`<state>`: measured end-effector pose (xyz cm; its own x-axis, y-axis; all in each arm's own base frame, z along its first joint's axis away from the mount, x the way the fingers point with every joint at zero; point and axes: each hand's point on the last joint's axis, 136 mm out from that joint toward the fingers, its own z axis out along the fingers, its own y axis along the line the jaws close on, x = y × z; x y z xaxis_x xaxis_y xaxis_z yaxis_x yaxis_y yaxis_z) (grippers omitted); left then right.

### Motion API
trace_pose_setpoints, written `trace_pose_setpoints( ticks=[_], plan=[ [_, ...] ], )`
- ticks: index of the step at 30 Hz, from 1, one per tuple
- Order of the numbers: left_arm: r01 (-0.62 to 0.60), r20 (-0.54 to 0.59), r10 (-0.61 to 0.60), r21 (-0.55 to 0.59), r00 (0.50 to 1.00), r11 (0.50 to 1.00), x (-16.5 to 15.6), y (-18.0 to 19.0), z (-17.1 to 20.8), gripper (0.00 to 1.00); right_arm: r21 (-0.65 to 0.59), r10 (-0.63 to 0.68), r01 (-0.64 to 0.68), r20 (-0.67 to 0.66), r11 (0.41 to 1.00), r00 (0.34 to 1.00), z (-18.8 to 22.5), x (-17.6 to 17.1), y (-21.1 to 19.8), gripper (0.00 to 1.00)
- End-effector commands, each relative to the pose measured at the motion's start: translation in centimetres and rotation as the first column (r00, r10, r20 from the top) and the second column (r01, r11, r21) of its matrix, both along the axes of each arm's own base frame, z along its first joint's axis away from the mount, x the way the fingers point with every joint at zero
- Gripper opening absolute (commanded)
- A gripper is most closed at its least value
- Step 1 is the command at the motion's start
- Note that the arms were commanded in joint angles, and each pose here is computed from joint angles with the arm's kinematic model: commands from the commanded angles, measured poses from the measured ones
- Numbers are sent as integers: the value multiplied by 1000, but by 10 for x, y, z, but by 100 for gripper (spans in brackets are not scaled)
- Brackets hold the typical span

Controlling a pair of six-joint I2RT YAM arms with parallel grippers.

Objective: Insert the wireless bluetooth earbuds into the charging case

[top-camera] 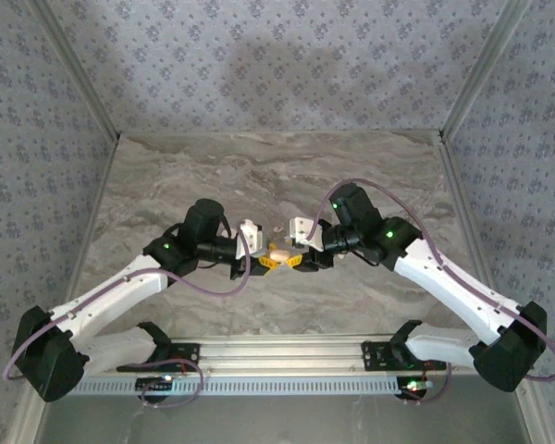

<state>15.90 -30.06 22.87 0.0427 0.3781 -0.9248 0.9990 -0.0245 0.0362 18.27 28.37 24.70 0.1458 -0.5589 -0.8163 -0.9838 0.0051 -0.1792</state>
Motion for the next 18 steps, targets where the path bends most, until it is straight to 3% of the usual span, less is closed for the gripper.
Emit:
trace_pose_setpoints(
  ticks=[1, 8, 18],
  plan=[
    [51, 13, -50, -38, 999, 998, -7, -4, 15, 20, 41, -85, 83, 45, 996, 995, 11, 19, -6, 48],
    [58, 7, -58, -50, 998, 997, -8, -5, 16, 20, 65, -170, 167, 41, 984, 985, 12, 39, -11, 47],
    [54, 3, -54, -53, 999, 997, -7, -6, 14, 20, 130, -199, 193, 35, 973, 979, 25, 41, -18, 48]
  ],
)
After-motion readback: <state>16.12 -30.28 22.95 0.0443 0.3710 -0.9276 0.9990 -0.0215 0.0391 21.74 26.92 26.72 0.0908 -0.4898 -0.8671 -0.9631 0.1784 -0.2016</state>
